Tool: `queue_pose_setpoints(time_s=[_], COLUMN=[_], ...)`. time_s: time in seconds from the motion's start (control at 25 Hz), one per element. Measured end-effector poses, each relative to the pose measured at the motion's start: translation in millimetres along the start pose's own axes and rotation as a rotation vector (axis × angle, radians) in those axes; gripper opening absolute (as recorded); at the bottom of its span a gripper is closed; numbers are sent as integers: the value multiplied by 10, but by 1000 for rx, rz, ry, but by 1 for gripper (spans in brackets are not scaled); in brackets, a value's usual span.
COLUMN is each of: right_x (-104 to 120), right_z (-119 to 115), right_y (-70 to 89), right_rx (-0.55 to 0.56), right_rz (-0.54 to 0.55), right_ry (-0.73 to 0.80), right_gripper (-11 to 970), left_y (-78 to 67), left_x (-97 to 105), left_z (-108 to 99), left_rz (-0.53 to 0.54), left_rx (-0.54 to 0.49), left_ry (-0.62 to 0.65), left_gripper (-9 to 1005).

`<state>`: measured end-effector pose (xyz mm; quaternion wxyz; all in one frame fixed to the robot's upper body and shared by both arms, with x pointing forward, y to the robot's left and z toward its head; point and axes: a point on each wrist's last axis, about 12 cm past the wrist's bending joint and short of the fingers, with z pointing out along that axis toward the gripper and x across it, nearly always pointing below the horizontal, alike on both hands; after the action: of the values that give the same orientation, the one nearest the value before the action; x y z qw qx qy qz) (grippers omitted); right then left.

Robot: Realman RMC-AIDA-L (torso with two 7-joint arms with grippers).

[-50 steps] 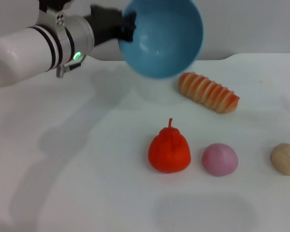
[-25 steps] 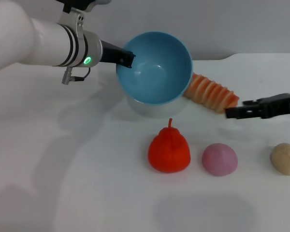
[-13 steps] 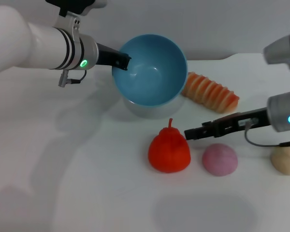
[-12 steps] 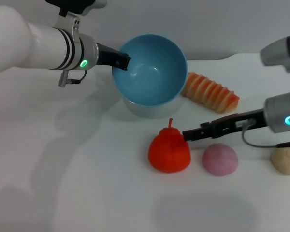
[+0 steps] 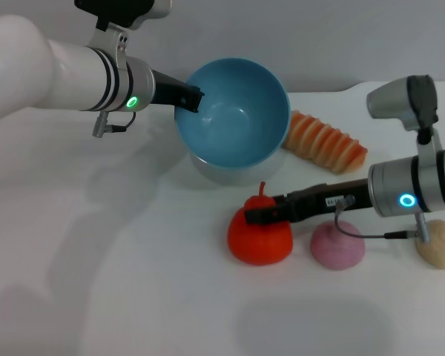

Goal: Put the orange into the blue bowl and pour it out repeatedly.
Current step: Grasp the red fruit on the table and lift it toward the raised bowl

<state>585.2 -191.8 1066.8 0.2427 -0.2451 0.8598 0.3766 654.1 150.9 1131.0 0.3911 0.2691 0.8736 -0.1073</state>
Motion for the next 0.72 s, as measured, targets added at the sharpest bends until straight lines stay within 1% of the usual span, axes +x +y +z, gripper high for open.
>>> queue_pose_setpoints(time_s=[0.08,0.32,0.48,0.72], right_x=[9,-1,-19,-21], right_z=[9,12,4,16], right_y=[-8,-11,-7,18], right_rx=[6,15,24,20], right_rz=[-2,-18,-60,-99], right_ry=[17,35,36,45], right_gripper=[789,691,625,406], left_y=[-1,0,7,16], left_x=[-2,-18,6,24], left_z=[1,1,7,15], left_rz=[0,0,-4,-7], left_rx=[0,-3,-4,-7], left_ry=[0,-7,0,4], left_gripper=[-1,-1,-1,0])
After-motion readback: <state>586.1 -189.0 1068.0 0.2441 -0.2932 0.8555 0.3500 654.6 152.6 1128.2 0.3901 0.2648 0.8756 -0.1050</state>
